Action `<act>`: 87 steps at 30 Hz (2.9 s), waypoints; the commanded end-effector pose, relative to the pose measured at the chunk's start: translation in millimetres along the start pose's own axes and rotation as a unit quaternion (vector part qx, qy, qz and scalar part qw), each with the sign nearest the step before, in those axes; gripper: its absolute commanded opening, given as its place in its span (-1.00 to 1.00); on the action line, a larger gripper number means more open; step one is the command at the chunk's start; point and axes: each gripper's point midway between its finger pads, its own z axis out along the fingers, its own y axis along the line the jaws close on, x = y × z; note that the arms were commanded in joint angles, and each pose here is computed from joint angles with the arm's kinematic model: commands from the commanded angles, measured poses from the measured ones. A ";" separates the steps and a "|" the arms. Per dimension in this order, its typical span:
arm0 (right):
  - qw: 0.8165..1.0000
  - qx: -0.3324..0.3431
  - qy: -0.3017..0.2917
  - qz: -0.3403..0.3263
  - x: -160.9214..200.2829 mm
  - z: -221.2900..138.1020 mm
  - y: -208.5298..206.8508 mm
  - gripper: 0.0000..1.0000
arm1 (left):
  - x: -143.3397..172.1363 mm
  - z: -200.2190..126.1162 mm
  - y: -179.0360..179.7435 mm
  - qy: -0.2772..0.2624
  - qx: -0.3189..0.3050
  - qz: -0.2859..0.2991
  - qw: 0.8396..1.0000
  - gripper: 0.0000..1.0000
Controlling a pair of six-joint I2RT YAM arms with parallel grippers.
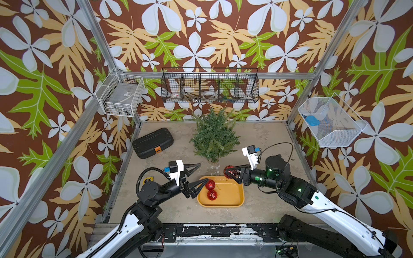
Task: Decorate the small christmas tree with ornaments
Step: Pick up an ornament from the container.
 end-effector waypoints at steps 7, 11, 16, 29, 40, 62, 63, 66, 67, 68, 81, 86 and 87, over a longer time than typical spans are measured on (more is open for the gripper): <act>0.992 -0.087 -0.077 0.056 -48.5 -32.5 59.3 0.00 | -53.3 25.0 -47.7 -0.157 0.032 0.109 0.981 0.93; 0.985 -0.123 -0.092 0.074 -57.3 -41.0 74.7 -0.01 | -49.3 49.5 -58.9 -0.163 0.046 0.116 0.979 0.85; 0.982 -0.139 -0.091 0.087 -58.0 -44.0 80.4 -0.01 | -53.8 63.6 -58.6 -0.188 0.040 0.121 0.974 0.81; 0.977 -0.162 -0.074 0.118 -46.9 -43.6 79.9 -0.02 | -38.3 95.0 -55.5 -0.175 0.022 0.157 0.972 0.72; 0.975 -0.172 -0.072 0.120 -46.1 -47.8 83.8 -0.01 | -29.5 109.6 -49.3 -0.163 0.006 0.157 0.974 0.52; 0.995 -0.075 -0.023 0.054 -27.7 -55.6 65.3 0.69 | -3.2 107.0 -72.5 -0.098 0.079 0.206 0.971 0.18; 0.996 -0.074 -0.011 0.042 -24.4 -56.6 66.7 0.68 | 1.2 107.5 -75.8 -0.084 0.091 0.211 0.970 0.18; 0.996 -0.080 0.043 0.011 -8.8 -55.6 71.6 0.64 | 22.2 104.5 -90.1 -0.033 0.144 0.235 0.961 0.16; 0.995 -0.081 0.066 0.003 -2.0 -54.5 72.1 0.63 | 26.5 102.4 -92.8 -0.023 0.156 0.238 0.959 0.15; 0.993 -0.081 0.088 -0.003 5.5 -52.5 70.9 0.63 | 29.5 99.8 -94.5 -0.015 0.163 0.237 0.958 0.14; 0.980 -0.080 0.184 -0.004 52.5 -55.0 53.0 0.51 | 52.6 82.9 -77.3 0.034 0.131 0.264 0.955 0.13; 0.981 -0.086 0.176 0.004 50.4 -53.6 54.7 0.41 | 56.8 78.0 -76.4 0.040 0.131 0.265 0.955 0.13; 0.981 -0.085 0.176 0.005 51.0 -52.9 53.3 0.37 | 57.8 78.2 -76.0 0.041 0.131 0.264 0.955 0.13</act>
